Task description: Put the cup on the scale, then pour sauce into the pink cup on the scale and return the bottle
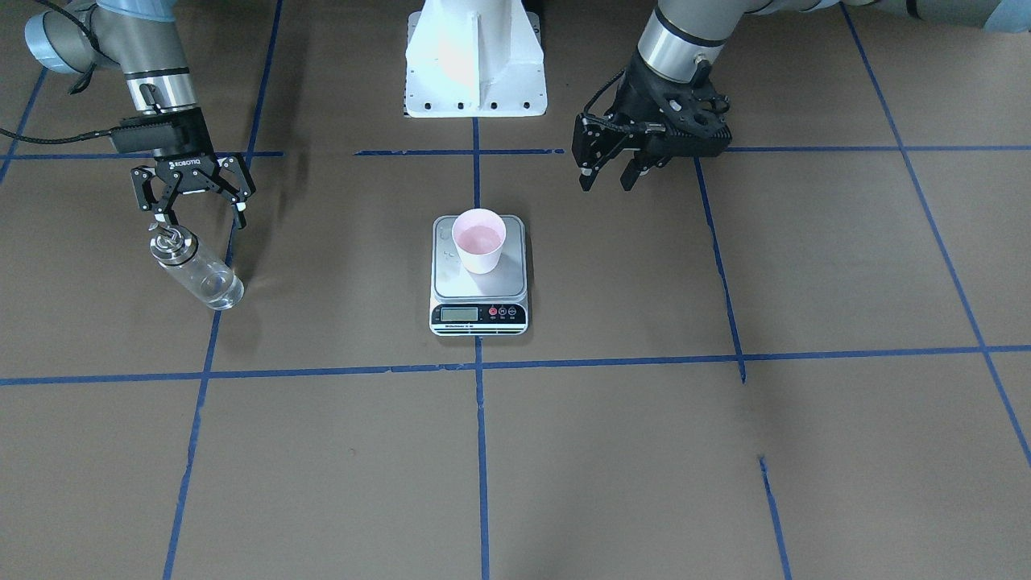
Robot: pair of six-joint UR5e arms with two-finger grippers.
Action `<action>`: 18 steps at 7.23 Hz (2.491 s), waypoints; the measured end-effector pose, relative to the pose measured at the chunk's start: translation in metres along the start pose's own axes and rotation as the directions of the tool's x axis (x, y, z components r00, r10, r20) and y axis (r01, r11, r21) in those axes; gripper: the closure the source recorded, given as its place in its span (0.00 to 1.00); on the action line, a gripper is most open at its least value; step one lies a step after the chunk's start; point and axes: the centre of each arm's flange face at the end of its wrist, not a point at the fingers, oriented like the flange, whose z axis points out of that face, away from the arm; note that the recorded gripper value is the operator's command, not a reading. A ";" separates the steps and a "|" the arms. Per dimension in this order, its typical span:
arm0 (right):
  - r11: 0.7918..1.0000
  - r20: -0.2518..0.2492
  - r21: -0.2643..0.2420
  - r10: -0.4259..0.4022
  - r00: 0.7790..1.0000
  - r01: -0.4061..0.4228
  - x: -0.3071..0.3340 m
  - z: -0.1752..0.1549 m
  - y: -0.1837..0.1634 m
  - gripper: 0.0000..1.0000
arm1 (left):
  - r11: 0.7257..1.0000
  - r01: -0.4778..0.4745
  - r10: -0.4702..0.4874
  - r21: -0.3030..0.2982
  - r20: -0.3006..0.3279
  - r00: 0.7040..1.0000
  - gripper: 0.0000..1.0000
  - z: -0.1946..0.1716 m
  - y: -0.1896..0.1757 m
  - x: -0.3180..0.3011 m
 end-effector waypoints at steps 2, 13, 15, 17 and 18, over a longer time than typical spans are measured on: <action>0.998 -0.034 0.050 0.040 0.999 -0.038 -0.005 0.015 0.004 0.00 | 1.000 -0.018 0.018 0.018 0.043 0.999 0.36 0.005 -0.003 -0.007; 0.989 -0.093 0.144 0.059 0.994 -0.045 -0.011 0.053 0.015 0.00 | 0.990 -0.136 0.141 -0.038 0.183 0.973 0.38 0.040 0.007 -0.036; 0.988 -0.093 0.148 0.060 0.994 -0.046 -0.012 0.052 0.015 0.00 | 0.983 -0.175 0.181 -0.051 0.161 0.970 0.38 0.038 0.016 -0.019; 0.988 -0.093 0.150 0.061 0.994 -0.046 -0.012 0.052 0.014 0.00 | 0.979 -0.193 0.201 -0.069 0.146 0.969 0.53 0.045 0.025 -0.004; 0.988 -0.093 0.150 0.061 0.994 -0.046 -0.012 0.052 0.014 0.00 | 0.977 -0.197 0.207 -0.079 0.146 0.967 0.84 0.052 0.028 0.003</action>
